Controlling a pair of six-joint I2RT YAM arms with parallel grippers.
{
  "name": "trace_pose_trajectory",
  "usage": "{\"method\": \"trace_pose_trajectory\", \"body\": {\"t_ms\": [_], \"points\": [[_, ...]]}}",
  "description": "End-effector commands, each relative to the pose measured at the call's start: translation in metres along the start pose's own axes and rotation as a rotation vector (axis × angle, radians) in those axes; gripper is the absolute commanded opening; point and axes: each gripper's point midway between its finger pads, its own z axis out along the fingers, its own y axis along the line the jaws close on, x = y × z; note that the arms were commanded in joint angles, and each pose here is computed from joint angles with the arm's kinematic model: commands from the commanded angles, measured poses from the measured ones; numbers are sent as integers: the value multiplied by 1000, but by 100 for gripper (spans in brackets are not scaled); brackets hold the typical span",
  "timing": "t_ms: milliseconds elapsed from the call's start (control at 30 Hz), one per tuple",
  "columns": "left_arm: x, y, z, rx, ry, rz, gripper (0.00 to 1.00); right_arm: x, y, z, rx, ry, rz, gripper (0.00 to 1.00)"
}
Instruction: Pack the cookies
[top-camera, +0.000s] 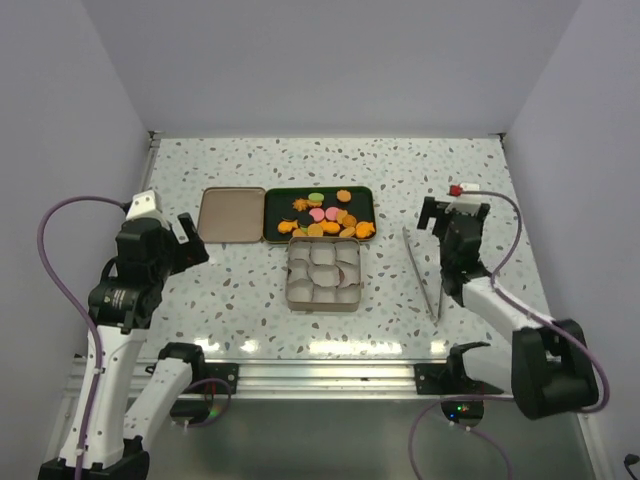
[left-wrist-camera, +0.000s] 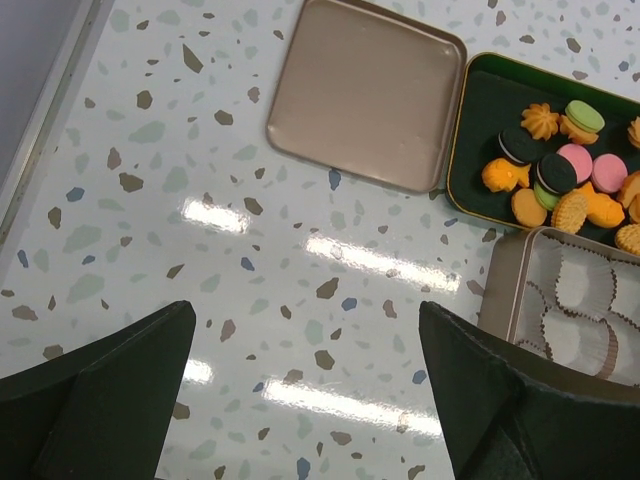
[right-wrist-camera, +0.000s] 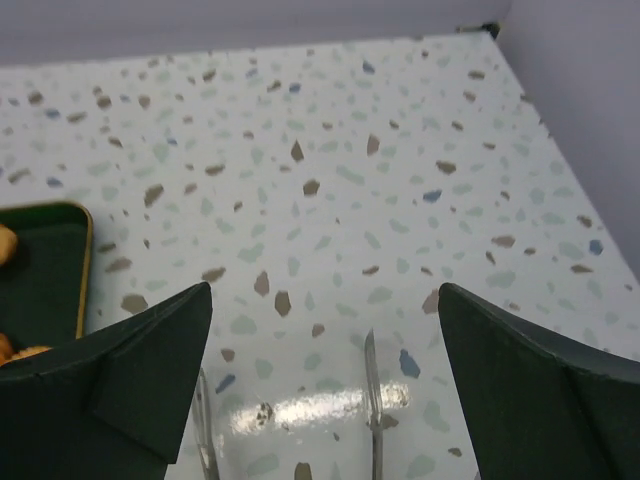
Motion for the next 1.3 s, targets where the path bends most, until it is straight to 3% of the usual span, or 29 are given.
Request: {"method": "trace_pose_trajectory", "body": {"t_ms": [0, 67, 100, 233, 400, 600, 933, 1267], "points": [[2, -7, 0, 38, 2, -3, 100, -77, -7, -24, 20, -27, 96, 99], [5, -7, 2, 42, 8, -2, 100, -85, -20, -39, 107, 63, 220, 99], [6, -7, 4, 41, 12, -4, 100, -88, -20, -56, 118, 182, 260, 99], [10, -11, 6, 58, 20, -3, 99, -46, -8, -74, 117, 515, 247, 99], [11, -16, 5, 82, 19, 3, 99, -3, -14, -114, 192, 750, 263, 99], [11, -18, 3, 97, 18, 7, 99, 41, 0, -156, 98, 1026, 217, 99], [8, -16, -4, 93, 5, -1, 99, 81, 18, -155, 44, 1216, 192, 99], [22, -14, -6, 84, 50, -52, 96, 105, 5, -137, 128, 1275, 91, 99]]}}
